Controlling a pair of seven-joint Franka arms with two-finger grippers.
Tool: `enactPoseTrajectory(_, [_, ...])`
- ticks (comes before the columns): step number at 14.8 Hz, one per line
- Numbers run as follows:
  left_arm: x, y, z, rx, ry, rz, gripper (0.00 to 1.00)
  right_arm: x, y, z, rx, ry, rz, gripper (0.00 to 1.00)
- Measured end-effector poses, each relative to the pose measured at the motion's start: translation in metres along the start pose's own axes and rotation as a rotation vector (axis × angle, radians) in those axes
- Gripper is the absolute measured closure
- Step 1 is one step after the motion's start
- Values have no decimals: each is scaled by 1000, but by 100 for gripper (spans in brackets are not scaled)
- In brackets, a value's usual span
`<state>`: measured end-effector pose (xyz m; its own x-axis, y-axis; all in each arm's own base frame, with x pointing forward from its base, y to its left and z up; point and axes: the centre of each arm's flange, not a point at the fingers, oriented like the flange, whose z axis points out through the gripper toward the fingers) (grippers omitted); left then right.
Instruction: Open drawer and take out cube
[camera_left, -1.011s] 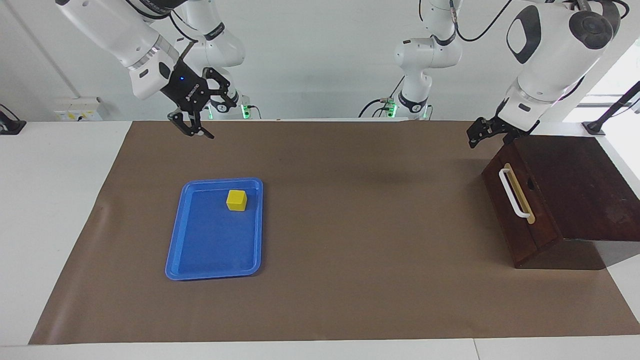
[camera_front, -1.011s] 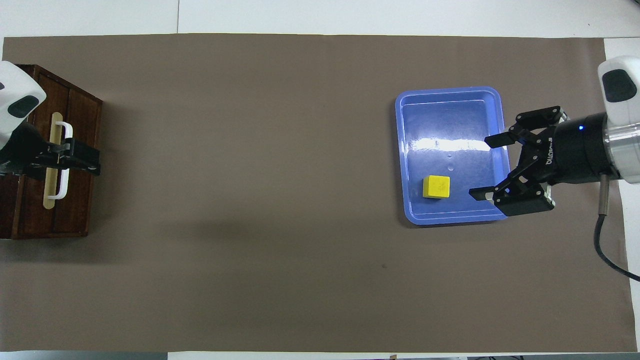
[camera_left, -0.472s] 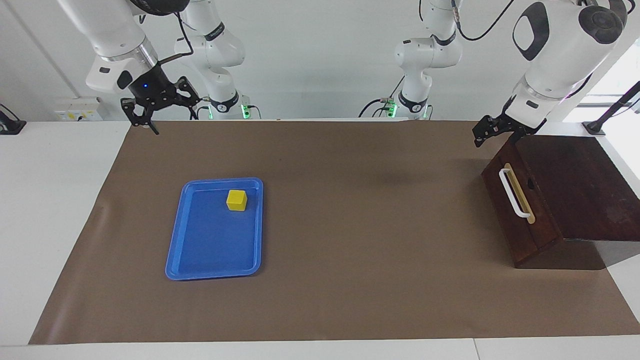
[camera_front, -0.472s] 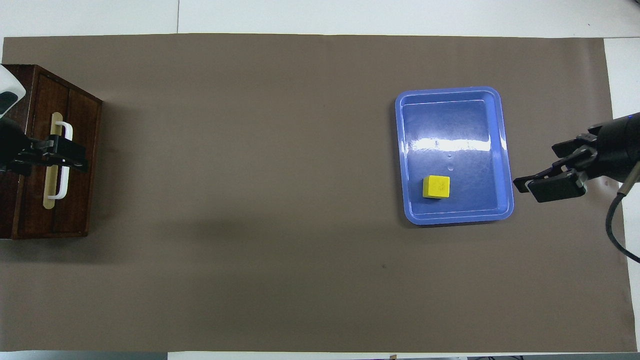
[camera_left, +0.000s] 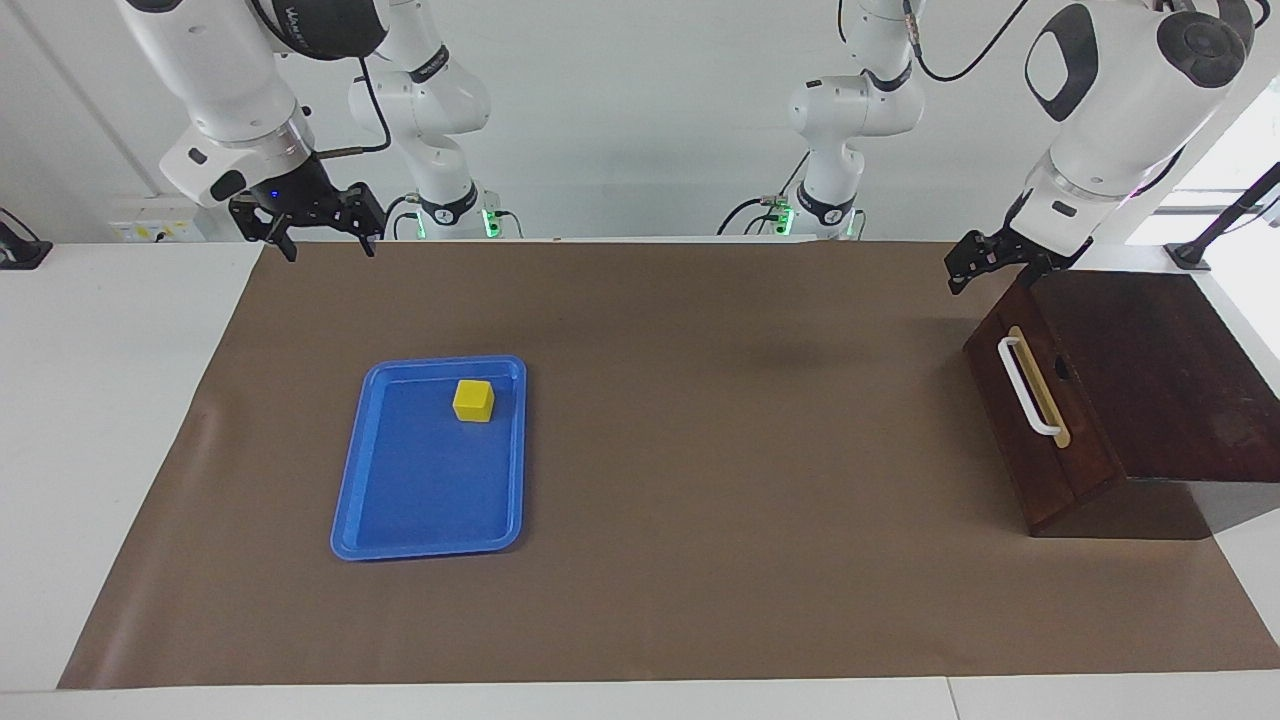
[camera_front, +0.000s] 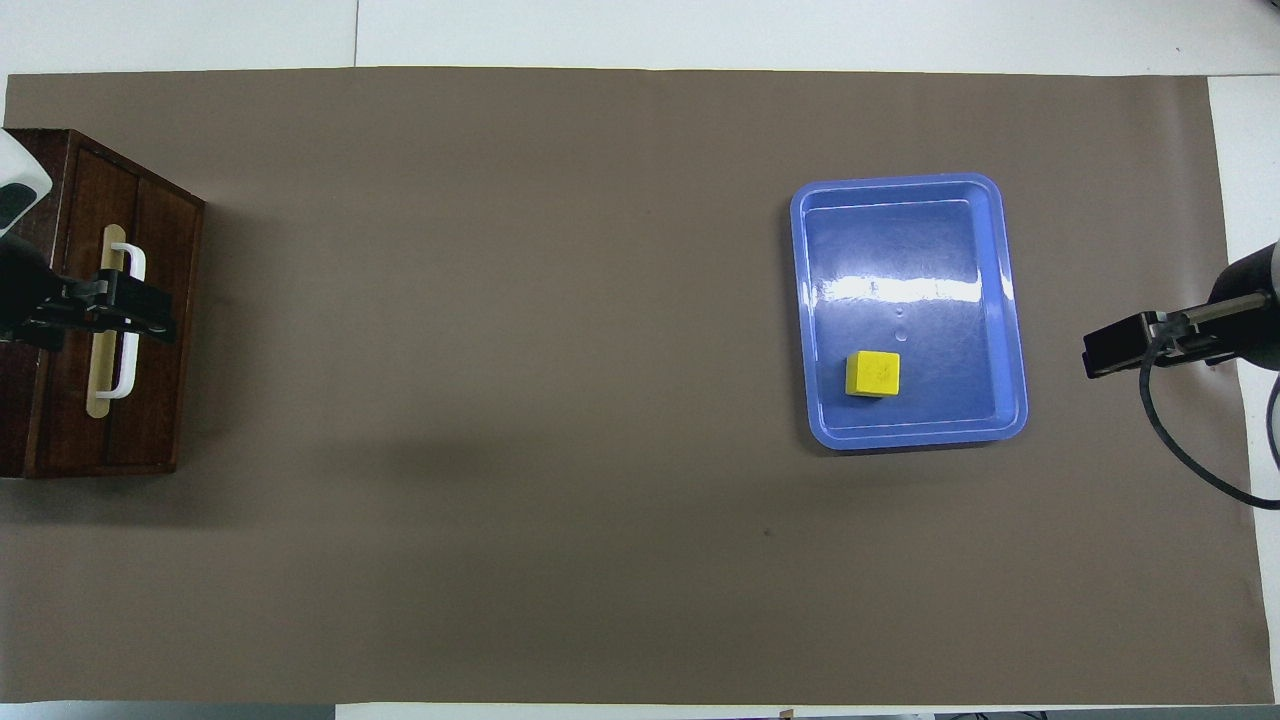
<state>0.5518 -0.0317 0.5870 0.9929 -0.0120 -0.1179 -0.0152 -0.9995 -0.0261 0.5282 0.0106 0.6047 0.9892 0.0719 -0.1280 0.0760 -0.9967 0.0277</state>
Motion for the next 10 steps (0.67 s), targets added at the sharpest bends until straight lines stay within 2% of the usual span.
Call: enactPoseTrajectory(10, [0, -1, 0, 0, 0, -1, 0, 9, 12, -2, -13, 38, 17, 0])
